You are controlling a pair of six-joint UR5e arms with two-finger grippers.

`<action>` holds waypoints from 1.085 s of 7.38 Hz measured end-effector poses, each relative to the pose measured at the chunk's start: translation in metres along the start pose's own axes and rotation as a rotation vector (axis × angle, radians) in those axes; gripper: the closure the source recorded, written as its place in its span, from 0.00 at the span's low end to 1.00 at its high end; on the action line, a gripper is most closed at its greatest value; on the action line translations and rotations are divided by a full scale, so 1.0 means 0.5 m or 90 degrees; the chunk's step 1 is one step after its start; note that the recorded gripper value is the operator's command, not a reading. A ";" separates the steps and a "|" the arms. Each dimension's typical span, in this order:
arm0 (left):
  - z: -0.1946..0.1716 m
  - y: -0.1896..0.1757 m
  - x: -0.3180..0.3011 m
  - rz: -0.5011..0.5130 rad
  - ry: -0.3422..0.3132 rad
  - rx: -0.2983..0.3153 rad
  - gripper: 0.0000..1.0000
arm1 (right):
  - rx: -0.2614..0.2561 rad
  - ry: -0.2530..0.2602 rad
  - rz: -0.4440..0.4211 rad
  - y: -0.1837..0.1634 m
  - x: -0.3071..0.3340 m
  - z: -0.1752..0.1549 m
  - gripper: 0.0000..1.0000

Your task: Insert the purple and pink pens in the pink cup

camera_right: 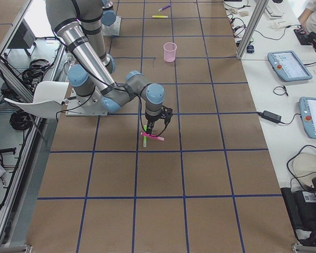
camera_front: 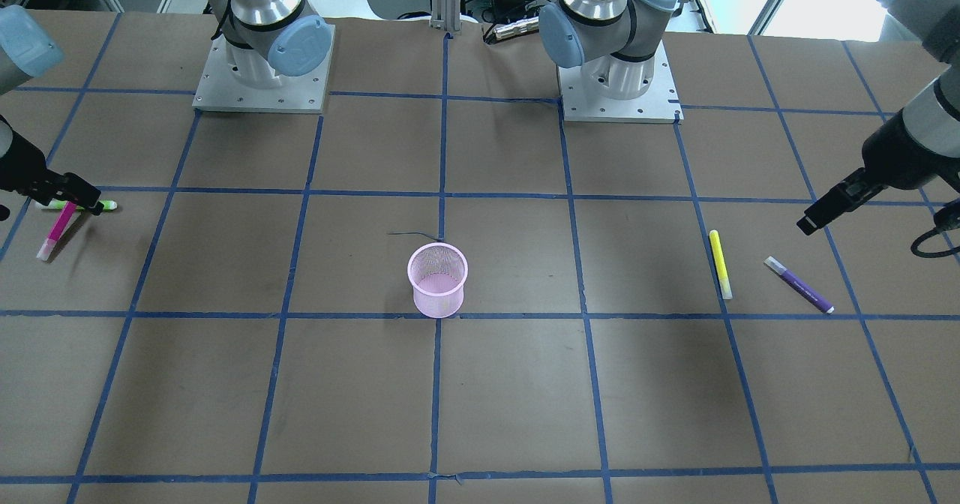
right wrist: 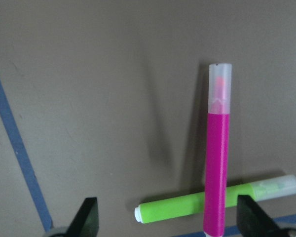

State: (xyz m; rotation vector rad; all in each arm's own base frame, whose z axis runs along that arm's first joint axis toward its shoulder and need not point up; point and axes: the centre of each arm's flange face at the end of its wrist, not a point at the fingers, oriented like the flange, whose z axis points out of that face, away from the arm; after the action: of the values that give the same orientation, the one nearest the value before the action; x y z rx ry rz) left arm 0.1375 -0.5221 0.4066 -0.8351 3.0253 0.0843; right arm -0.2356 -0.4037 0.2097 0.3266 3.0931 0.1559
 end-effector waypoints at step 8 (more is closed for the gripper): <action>0.234 -0.154 -0.178 -0.098 0.006 -0.023 0.00 | -0.068 0.056 -0.003 0.008 0.032 0.035 0.50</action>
State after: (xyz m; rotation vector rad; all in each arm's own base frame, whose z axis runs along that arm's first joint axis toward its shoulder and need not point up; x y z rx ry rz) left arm 0.2519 -0.5363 0.2871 -1.0715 2.9635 0.1356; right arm -0.2497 -0.3949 0.1922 0.3176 3.1562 0.3438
